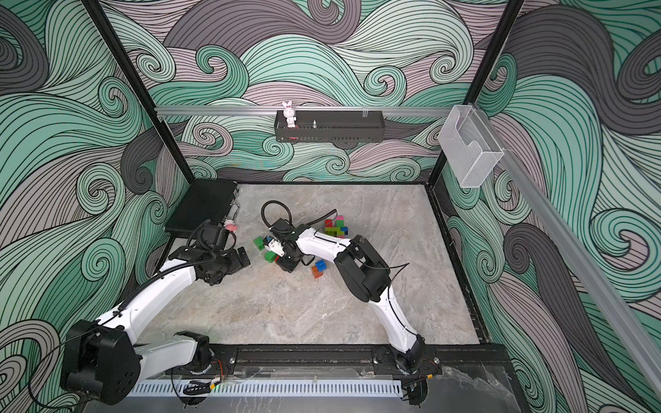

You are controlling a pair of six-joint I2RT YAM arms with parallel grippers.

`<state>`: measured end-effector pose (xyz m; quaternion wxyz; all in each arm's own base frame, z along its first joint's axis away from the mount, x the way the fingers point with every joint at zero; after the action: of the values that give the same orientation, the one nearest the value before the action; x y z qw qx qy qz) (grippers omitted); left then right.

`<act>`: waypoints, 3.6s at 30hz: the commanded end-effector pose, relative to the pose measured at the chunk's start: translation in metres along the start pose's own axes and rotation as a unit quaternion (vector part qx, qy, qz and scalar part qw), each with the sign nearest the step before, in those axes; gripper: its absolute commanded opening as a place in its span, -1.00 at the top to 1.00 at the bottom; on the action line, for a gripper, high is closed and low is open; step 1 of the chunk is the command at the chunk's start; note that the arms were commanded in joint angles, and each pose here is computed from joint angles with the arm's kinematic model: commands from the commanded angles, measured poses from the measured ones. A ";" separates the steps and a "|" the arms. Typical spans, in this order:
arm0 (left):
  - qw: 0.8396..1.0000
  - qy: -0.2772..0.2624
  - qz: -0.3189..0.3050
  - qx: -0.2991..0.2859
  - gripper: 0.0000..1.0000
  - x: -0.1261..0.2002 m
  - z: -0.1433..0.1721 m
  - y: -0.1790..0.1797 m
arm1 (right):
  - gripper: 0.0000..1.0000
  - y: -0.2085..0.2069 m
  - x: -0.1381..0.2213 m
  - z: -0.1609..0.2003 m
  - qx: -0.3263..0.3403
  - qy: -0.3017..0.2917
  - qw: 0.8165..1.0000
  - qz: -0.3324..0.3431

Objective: Assemble the number 4 with lego
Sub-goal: Move the lego brick at the center of the board, then pick up the lego brick from the center of the board.

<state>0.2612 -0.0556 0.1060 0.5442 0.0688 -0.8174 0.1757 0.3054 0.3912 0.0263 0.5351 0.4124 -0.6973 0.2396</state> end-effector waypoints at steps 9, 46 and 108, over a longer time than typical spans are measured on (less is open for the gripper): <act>0.994 0.099 0.037 -0.013 -0.97 -0.025 0.022 -0.016 | 0.40 0.055 0.033 0.068 0.203 0.032 0.969 -0.141; 0.970 0.068 0.151 -0.176 -0.91 -0.021 0.044 -0.086 | -0.46 0.054 0.093 0.060 0.348 -0.156 0.925 0.010; 0.814 -0.023 0.082 -0.575 0.68 -0.081 0.164 -0.113 | -0.98 -0.108 0.203 0.135 -0.338 -0.358 0.840 0.229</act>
<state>0.2011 -0.2523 0.0232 0.4021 -0.3389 -0.8139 -0.2470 0.3027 0.1722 0.1716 0.2798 0.1103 -0.9530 -0.0375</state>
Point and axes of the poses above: each gripper's point midway between its finger pads, its own x axis back along the fingers, its own y axis along the line the jaws close on, z = x × y, the point moved 1 cm from there along x, back along the fingers, and after that the axes turned 8 degrees about -x, right-handed, at the moved point
